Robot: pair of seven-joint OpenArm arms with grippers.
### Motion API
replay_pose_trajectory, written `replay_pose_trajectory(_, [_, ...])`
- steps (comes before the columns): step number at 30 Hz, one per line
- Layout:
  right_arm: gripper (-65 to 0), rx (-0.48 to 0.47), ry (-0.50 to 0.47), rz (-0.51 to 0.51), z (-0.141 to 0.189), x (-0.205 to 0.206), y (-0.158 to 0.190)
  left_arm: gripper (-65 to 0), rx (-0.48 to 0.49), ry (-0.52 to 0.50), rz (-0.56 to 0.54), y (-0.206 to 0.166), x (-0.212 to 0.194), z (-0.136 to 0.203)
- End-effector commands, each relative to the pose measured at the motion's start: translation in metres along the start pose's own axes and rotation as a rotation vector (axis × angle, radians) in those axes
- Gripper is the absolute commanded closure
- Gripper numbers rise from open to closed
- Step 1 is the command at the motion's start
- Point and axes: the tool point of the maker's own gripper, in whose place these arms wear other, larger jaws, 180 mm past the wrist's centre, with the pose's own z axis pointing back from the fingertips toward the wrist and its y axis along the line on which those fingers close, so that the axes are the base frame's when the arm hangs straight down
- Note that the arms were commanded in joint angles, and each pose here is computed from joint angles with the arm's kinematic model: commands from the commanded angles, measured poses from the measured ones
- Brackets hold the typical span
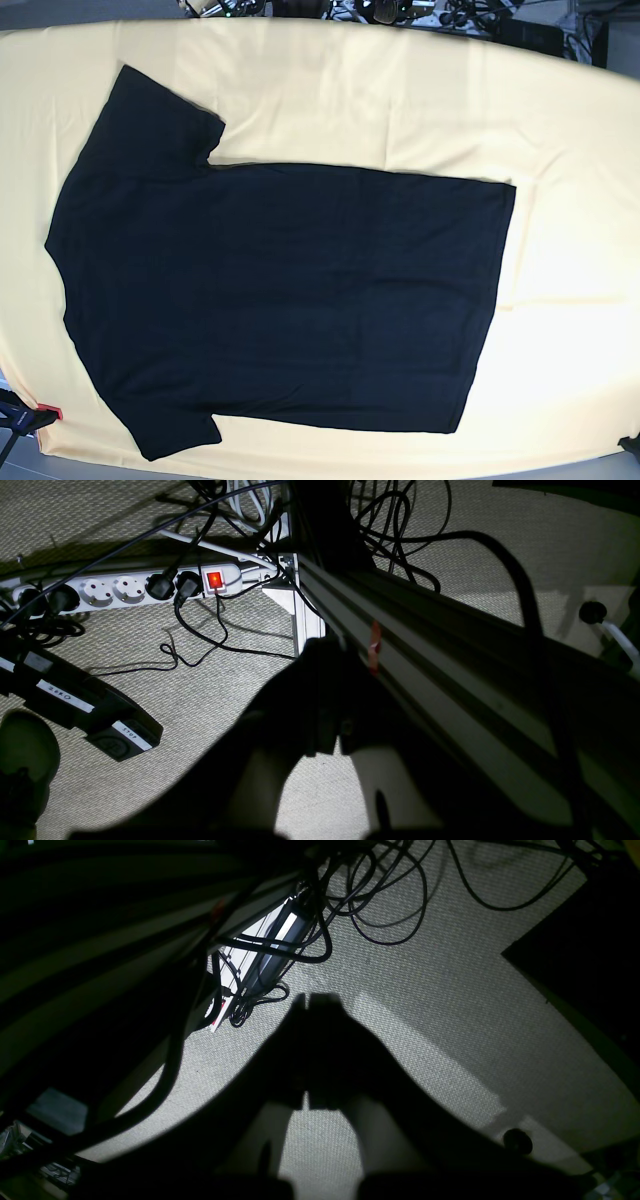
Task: Fold the T-shirt properly
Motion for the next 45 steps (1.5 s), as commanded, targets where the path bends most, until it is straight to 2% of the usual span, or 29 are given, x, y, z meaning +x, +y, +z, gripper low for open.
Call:
replay_pose_trajectory(1, [0.0,-0.002,-0.013,0.000,0.001,0.004,-0.002,0.0,-0.015,-0.013,0.005,-0.004,0.003,0.000])
replay_pose_trajectory(33, [0.0,0.000,-0.014,-0.002,0.001,0.004,-0.001,0.0,-0.015,-0.007,0.004,-0.004,0.002,0.000])
replay_pose_trajectory(38, [0.0,0.106,0.068,0.024,0.002,-0.019,0.021,0.0,-0.036,0.169,-0.098,-0.009,-0.025,0.003])
replay_pose_trajectory(43, [0.0,0.206,0.177,0.034,0.010,-0.072,0.051,0.0,-0.103,0.249,-0.123,-0.023,-0.054,0.016])
replay_pose_trajectory(45, [0.0,0.231,0.185,0.038,0.016,-0.090,0.063,0.0,-0.117,0.270,-0.126,-0.024,-0.071,0.025])
